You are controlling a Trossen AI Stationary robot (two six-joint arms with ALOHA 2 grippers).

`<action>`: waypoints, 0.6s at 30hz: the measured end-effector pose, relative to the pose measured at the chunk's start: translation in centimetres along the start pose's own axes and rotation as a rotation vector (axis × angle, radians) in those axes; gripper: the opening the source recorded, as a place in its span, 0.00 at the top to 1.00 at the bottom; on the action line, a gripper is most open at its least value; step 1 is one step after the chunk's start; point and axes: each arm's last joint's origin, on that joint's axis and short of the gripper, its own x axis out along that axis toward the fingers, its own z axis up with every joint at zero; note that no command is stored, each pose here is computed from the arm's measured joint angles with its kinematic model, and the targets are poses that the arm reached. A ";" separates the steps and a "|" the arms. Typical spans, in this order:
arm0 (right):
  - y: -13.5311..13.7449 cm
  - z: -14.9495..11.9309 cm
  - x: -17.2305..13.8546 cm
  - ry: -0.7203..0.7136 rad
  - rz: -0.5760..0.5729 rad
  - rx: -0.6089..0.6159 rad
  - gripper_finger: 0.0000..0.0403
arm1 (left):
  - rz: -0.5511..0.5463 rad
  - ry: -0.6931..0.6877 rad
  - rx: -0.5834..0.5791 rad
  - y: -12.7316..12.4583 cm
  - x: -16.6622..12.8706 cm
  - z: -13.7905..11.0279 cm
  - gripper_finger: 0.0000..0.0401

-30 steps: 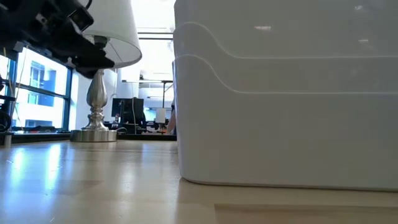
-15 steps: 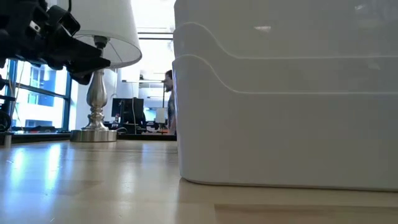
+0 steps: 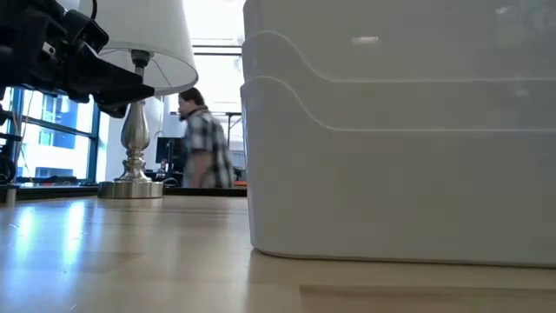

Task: Stack baskets by color
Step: Return to Home Position

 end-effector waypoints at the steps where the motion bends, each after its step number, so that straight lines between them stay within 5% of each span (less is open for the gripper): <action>1: 0.0 0.0 0.0 0.000 0.000 -0.002 0.67 | 0.000 0.000 -0.003 0.0 0.0 0.0 0.59; 18: 0.0 0.0 0.0 0.003 0.006 0.080 0.67 | -0.004 -0.001 0.000 0.0 0.0 0.0 0.59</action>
